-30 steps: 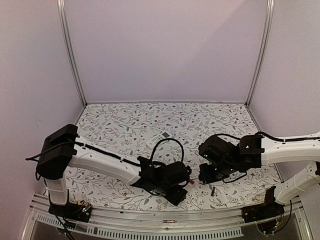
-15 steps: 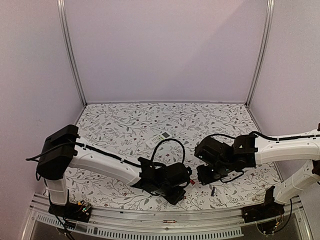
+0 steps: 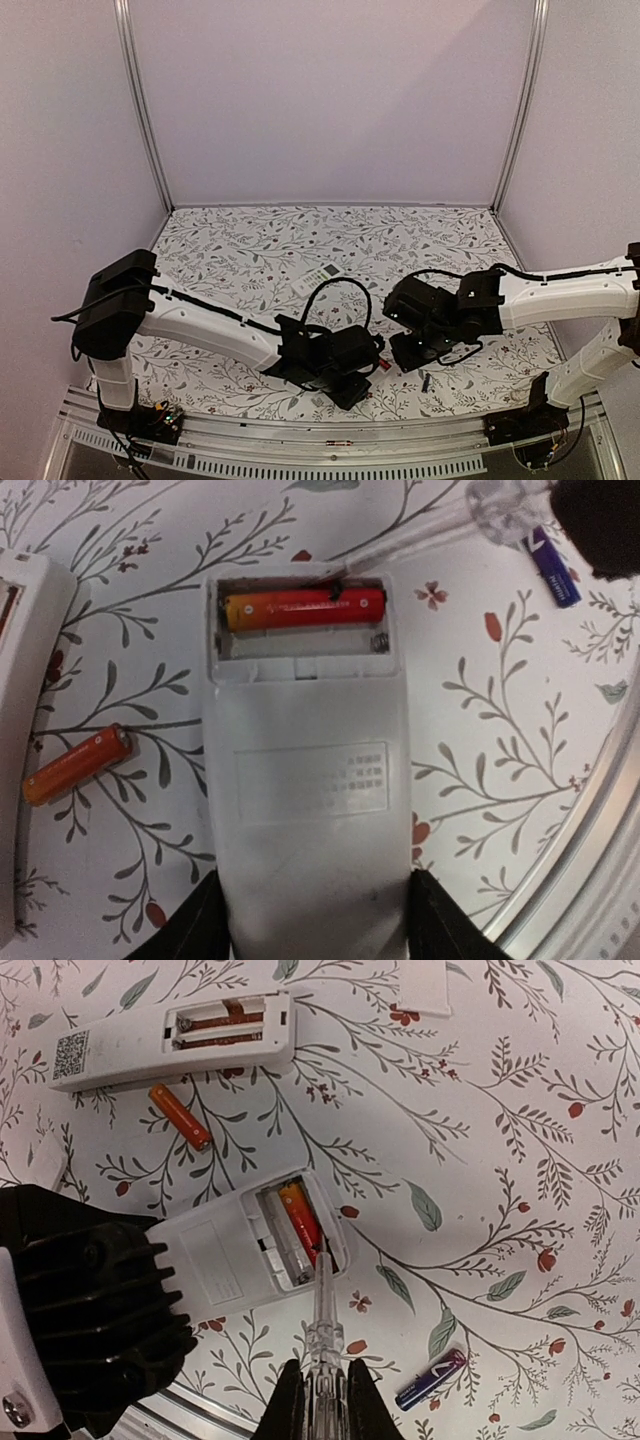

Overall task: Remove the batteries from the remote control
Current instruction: Remove the battery from the remote control without the battery cover.

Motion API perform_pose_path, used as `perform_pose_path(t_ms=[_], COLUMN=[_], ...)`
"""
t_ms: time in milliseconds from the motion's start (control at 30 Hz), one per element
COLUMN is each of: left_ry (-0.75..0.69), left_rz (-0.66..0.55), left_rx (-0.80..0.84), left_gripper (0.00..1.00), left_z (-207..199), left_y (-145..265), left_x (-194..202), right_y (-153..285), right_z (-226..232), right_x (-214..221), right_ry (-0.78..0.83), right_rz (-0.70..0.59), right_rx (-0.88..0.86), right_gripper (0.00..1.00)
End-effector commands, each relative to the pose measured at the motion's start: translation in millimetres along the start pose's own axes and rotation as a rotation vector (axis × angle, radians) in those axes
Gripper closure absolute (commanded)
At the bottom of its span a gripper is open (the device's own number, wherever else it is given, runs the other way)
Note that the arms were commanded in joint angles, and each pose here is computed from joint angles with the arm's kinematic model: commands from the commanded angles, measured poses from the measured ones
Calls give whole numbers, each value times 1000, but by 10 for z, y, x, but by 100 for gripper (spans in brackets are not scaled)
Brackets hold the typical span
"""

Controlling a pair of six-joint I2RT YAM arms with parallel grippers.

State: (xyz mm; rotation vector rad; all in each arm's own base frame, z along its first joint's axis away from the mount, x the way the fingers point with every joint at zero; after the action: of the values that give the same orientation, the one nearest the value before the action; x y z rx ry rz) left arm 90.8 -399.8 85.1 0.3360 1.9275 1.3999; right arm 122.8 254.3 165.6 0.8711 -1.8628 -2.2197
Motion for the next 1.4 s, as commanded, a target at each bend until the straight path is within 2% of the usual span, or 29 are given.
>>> perform_pose_path(t_ms=[0, 267, 467, 700, 933, 1167, 1267, 1367], left_ry=[-144, -254, -348, -439, -443, -500, -504, -508], left_rz=[356, 310, 273, 233, 234, 237, 238, 228], left_rx=[-202, -172, -169, -189, -236, -257, -263, -260], left_gripper=[57, 57, 57, 57, 57, 58, 58, 58], left_z=[436, 468, 605, 778, 1038, 1092, 1120, 1121], left_y=[-376, -320, -285, -242, -244, -275, -277, -262], left_x=[820, 787, 687, 537, 433, 365, 347, 340], right_y=[-66, -53, -111, -159, -63, -17, -3, 52], right_z=[-32, -382, -567, -757, -850, -833, -864, -975], right_x=[11, -2, 106, 167, 148, 163, 145, 66], right_ry=[5, -105, -140, -226, -260, -280, -298, -287], right_rz=[70, 97, 144, 129, 85, 51, 38, -22], right_rx=[-58, -408, -587, -747, -829, -933, -875, -663], right_gripper=[100, 100, 100, 100, 100, 100, 100, 100])
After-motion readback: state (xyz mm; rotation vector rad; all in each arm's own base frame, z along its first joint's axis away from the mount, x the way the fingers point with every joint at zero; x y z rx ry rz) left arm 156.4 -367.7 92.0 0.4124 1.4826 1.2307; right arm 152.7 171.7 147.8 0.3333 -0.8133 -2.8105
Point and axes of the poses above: each gripper's point midway between its finger pads, its own y axis back along the fingers, its own z axis along the line the jaws close on, x = y × z, the point moved 9 cm from there along y, back along the fingers, and after that the axes turned 6 degrees about y, right-handed, at the moved point
